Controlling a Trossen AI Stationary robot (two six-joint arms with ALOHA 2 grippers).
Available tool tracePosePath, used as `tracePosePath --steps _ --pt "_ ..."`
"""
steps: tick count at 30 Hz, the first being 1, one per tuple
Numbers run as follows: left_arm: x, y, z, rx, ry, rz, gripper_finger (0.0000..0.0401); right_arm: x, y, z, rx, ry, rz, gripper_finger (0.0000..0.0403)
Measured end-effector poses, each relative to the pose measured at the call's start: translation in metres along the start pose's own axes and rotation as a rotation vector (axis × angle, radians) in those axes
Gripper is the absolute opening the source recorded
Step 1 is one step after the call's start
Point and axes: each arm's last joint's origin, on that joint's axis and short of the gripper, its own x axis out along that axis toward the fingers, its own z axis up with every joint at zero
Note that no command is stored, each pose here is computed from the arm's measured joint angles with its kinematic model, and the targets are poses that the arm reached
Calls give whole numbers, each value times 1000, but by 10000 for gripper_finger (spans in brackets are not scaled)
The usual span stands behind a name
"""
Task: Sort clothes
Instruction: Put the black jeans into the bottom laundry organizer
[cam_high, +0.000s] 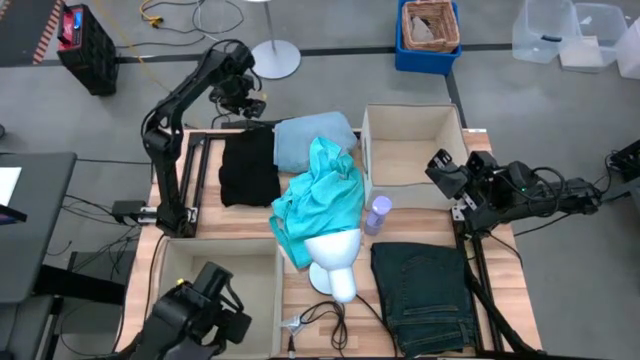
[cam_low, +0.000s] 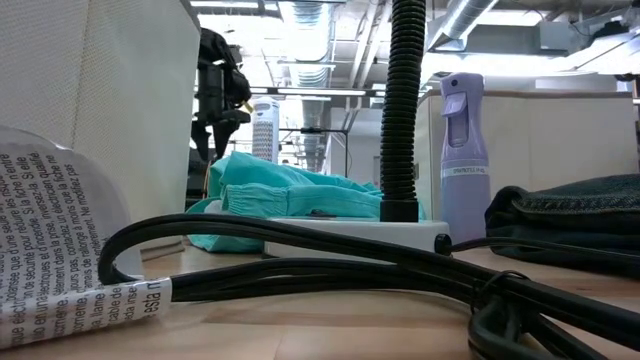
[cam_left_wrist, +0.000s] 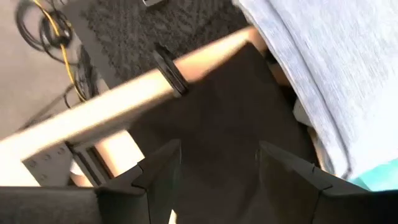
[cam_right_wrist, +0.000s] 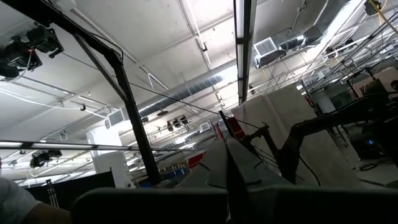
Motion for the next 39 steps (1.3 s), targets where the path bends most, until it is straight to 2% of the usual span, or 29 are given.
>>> tracePosePath --steps 5,11,16,31,39 --pt "7 10 1 -13 32 -45 202 0 0 0 0 -1 0 8" --pt "46 14 9 -29 171 -67 202 0 0 0 3 -3 2 8" --pt "68 9 10 -17 260 -66 202 0 2 -1 29 4 14 8" --pt "91 9 6 -33 408 -54 202 0 0 0 20 -1 3 8" --pt "101 9 -1 -53 459 -82 202 0 0 0 20 -1 3 8"
